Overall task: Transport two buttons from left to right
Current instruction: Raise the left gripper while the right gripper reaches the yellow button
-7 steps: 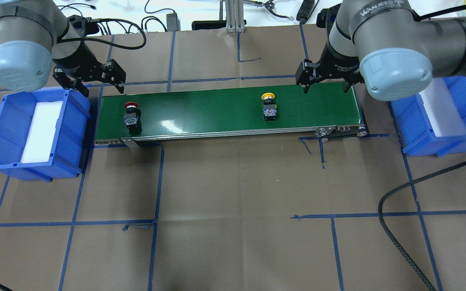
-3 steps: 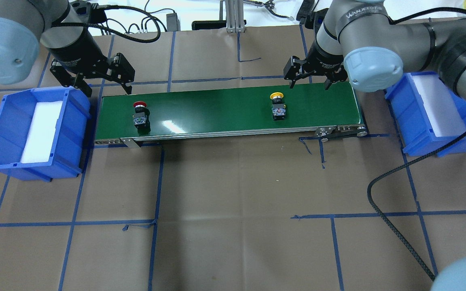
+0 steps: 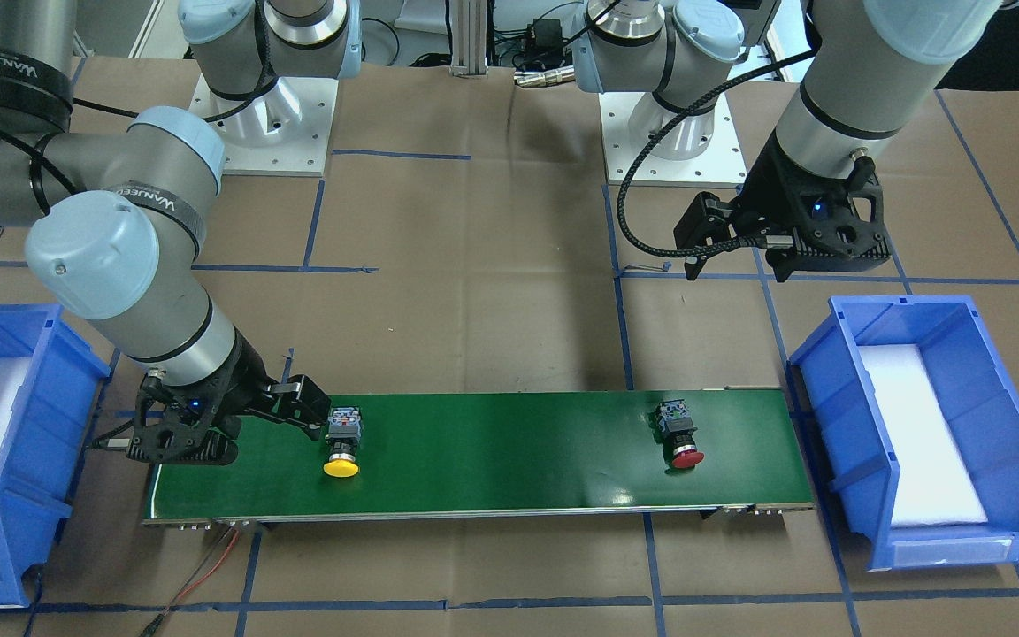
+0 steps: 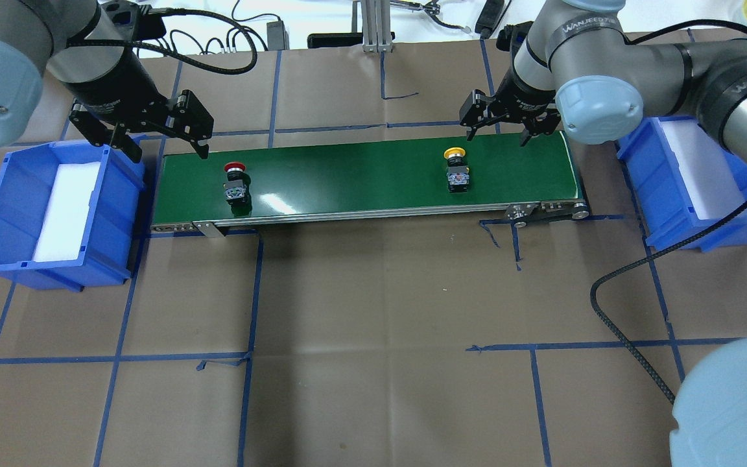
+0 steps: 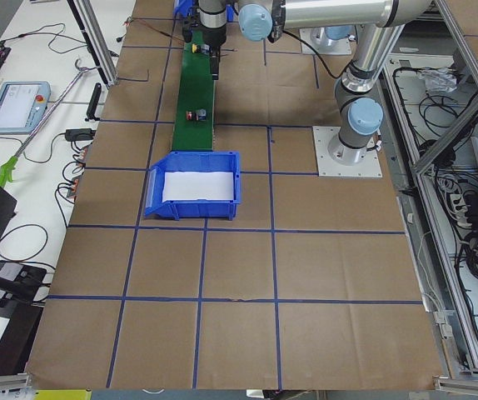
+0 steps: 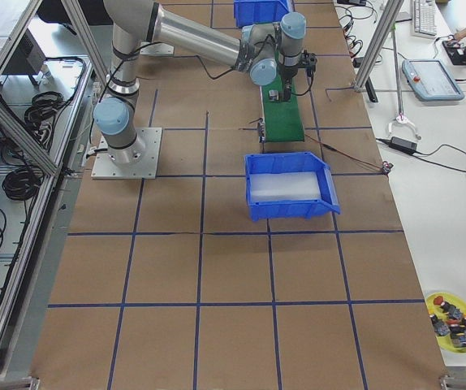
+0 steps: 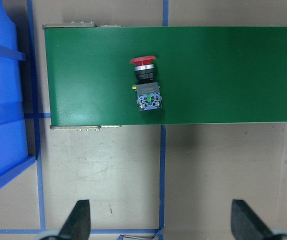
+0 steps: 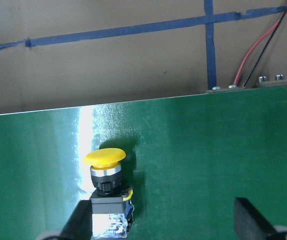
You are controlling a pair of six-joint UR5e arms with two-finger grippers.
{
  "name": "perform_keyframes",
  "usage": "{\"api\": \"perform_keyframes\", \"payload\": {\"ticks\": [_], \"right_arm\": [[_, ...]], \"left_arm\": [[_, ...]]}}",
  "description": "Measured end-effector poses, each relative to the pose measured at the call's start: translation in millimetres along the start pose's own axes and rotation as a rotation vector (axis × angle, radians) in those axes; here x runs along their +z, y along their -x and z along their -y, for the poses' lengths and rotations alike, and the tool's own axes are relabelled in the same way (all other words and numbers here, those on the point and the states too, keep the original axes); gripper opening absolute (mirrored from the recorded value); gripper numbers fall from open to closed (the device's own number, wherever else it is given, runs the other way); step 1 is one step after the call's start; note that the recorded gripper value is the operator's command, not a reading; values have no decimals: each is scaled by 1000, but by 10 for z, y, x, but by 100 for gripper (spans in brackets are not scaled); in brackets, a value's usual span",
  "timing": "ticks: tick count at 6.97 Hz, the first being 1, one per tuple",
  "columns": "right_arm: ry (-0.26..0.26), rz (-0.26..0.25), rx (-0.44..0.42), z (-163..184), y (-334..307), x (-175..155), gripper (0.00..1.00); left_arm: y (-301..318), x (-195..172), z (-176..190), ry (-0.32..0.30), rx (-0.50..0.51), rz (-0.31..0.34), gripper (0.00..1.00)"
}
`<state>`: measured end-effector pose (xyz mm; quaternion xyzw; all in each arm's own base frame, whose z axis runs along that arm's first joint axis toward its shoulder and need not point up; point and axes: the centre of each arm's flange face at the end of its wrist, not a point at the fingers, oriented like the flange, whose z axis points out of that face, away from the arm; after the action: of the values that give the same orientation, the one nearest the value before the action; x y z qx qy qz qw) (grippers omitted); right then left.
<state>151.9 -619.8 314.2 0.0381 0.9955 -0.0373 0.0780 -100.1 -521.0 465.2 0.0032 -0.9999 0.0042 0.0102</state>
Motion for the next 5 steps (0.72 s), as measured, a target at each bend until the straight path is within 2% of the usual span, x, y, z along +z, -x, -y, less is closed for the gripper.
{"api": "perform_keyframes", "payload": {"ticks": [3,5], "right_arm": [[21,-14,7,-34,-30,84,100],[38,-50,8,-48,-81,191,100]], "left_arm": [[-4,-35,-32,-3,1,2,100],[-7,-61,-62,-8,1,4,100]]}}
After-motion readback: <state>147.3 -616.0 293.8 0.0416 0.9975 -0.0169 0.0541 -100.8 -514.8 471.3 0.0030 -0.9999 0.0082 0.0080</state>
